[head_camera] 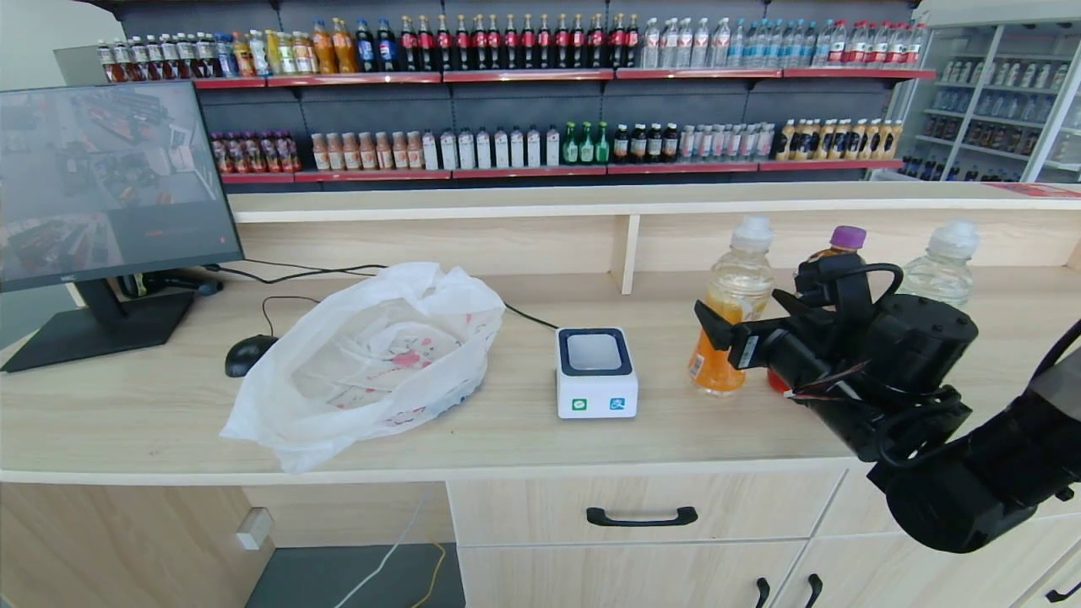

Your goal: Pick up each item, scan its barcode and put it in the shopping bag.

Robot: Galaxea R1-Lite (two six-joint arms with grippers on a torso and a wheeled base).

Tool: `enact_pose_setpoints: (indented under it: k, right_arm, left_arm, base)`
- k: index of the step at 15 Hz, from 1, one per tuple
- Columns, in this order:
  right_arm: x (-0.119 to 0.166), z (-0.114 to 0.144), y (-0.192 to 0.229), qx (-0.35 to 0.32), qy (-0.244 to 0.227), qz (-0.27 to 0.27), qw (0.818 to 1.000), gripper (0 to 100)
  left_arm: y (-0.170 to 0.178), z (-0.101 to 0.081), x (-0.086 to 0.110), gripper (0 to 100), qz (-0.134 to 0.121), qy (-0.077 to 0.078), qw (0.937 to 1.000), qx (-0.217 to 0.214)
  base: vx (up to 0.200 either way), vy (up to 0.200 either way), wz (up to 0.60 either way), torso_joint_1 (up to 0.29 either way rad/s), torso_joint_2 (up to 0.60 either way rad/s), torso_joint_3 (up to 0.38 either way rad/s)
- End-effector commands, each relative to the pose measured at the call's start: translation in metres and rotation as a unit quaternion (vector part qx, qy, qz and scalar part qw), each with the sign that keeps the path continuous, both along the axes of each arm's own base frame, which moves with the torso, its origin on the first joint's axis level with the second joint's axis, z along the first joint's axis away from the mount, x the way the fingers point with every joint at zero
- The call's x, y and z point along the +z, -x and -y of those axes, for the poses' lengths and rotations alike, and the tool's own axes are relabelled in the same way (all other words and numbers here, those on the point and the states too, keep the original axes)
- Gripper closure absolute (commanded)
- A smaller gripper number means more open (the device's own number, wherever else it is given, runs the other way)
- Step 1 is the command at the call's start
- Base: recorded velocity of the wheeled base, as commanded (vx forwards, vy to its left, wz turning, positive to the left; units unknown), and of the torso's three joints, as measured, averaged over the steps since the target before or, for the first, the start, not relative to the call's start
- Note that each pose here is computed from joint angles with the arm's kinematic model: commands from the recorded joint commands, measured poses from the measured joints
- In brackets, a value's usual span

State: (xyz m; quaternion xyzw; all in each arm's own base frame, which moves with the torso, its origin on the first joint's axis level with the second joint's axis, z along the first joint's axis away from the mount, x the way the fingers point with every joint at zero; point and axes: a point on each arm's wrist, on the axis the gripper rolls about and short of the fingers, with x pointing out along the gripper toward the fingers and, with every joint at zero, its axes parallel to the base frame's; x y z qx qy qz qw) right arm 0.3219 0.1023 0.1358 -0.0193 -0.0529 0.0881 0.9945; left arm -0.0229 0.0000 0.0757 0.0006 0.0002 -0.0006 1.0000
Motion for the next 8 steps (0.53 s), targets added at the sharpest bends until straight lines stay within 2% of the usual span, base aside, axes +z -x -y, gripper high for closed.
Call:
enact_pose_setpoints:
  k: [1,8]
  right_arm:
    - [-0.007,0.001,-0.007,-0.003,0.003,-0.007,1.0,0]
    - [-0.015,0.004,-0.022,-0.014,0.003,-0.007,1.0,0]
  left_arm:
    - [0.0,0.0,0.0,0,-0.001,0.0,1.0,0.0]
    - [0.0,0.0,0.0,0,0.0,0.0,1.0,0.0]
  base:
    - [0.0,0.0,0.0,0.0,0.0,0.0]
    - [0.0,0.0,0.0,0.0,0.0,0.0]
